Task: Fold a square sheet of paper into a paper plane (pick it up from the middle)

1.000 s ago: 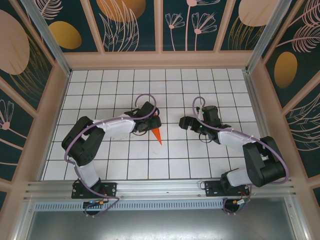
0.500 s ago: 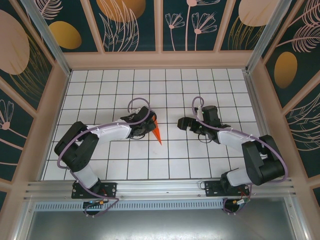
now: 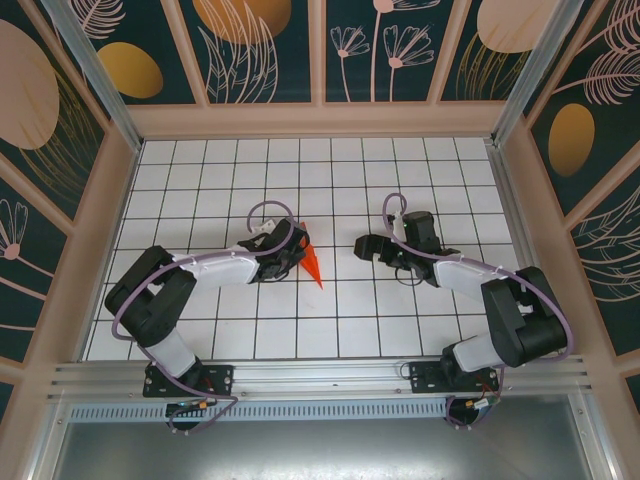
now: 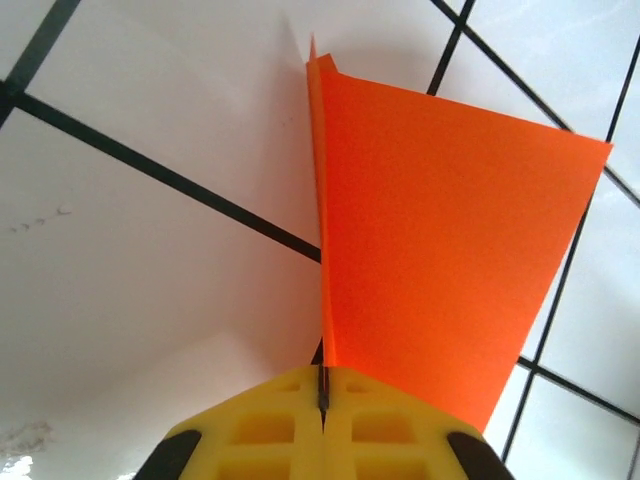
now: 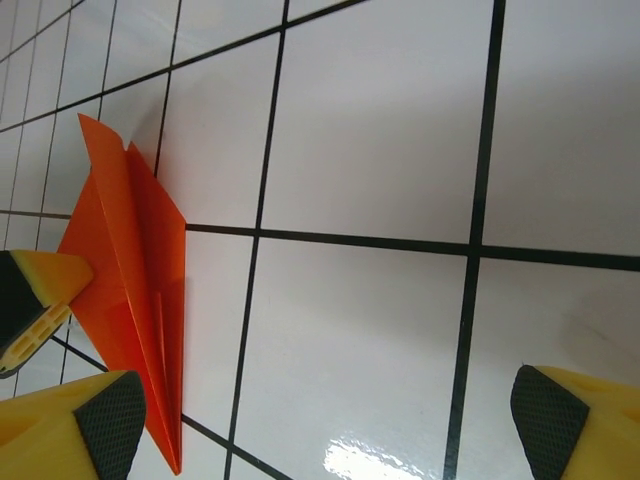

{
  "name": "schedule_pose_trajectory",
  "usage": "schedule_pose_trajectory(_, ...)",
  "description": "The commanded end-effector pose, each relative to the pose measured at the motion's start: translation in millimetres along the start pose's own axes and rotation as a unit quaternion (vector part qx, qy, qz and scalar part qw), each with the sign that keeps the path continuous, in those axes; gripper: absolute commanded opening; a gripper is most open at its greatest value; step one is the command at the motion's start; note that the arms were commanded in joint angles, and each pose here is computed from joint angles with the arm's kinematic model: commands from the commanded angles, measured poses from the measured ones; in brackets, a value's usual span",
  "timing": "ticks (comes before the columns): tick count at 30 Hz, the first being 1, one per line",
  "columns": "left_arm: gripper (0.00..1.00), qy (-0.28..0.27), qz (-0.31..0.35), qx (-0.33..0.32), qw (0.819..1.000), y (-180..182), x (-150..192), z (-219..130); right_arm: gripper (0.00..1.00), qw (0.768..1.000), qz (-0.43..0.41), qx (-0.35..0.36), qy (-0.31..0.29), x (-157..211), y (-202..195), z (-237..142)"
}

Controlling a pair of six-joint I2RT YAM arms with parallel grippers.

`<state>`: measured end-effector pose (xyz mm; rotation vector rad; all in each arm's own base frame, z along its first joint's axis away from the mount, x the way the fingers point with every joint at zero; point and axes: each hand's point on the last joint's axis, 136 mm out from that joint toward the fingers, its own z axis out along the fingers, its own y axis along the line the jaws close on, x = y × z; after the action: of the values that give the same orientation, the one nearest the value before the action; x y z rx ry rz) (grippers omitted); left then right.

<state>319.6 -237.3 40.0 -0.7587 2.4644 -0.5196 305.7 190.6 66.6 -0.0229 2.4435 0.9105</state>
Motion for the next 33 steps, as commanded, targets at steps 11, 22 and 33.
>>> schedule_pose_trajectory(11,0.0,-0.015,0.054,0.224,0.973,-108.0,-20.2,-60.3,0.96,0.994,0.004,0.002,-0.106,-29.6,-0.9,-32.9)
schedule_pose_trajectory(22,0.0,0.055,0.058,0.312,0.947,-107.3,22.3,-38.7,0.83,0.993,-0.023,-0.033,-0.115,-25.4,18.8,-39.0)
schedule_pose_trajectory(33,0.0,0.09,0.025,0.227,0.969,-48.0,48.6,7.2,0.61,0.999,-0.029,-0.019,-0.036,17.1,64.0,1.5)
